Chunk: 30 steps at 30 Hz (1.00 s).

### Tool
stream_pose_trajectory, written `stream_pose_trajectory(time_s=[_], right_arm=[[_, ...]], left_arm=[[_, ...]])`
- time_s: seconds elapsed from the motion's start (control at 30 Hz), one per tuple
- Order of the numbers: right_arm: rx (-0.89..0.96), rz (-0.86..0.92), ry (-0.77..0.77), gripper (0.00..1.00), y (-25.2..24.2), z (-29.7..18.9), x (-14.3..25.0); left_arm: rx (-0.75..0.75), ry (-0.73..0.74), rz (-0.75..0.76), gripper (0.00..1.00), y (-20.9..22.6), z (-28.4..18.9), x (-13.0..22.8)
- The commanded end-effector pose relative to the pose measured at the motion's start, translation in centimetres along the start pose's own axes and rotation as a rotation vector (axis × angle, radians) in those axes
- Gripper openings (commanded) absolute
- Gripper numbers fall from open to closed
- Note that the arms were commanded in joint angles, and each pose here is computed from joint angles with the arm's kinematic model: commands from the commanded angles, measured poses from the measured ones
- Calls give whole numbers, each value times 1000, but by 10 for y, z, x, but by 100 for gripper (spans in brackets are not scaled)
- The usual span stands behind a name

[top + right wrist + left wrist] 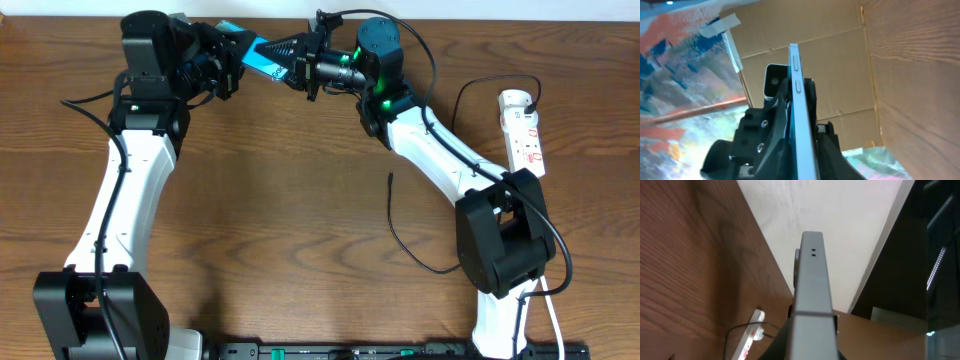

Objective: Plug charger to phone and switch on socket
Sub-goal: 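Close the left gripper on the phone's bottom end, then open the right gripper and withdraw it from the phone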

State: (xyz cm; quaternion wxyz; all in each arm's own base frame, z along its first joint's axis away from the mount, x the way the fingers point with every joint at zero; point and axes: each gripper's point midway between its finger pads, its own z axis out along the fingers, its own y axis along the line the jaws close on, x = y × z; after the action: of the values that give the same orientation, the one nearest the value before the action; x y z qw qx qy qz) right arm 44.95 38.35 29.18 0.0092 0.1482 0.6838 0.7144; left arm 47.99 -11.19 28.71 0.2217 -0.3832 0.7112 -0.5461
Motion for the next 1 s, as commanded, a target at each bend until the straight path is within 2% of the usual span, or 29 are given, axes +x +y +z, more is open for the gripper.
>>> stream_pose_trajectory(time_s=[0.0, 0.1, 0.3, 0.47, 0.6, 0.63, 0.97], right_arm=[[0, -33, 2, 25, 1, 0, 0], [0, -33, 2, 30, 1, 0, 0], [-1, -34, -3, 46, 1, -2, -2], [-3, -85, -12, 65, 2, -5, -6], [-3, -184, -27, 97, 3, -10, -13], [-1, -208, -28, 99, 3, -12, -15], [65, -299, -30, 99, -11, -38, -37]], left_arm=[[40, 49, 38, 7, -17, -6, 15], [40, 49, 38, 7, -17, -6, 15], [40, 44, 40, 7, -17, -6, 14], [41, 40, 76, 7, -17, -6, 13], [41, 37, 110, 8, -16, -6, 12], [41, 33, 111, 7, -16, -7, 10], [48, 5, 118, 7, -16, -19, -10]])
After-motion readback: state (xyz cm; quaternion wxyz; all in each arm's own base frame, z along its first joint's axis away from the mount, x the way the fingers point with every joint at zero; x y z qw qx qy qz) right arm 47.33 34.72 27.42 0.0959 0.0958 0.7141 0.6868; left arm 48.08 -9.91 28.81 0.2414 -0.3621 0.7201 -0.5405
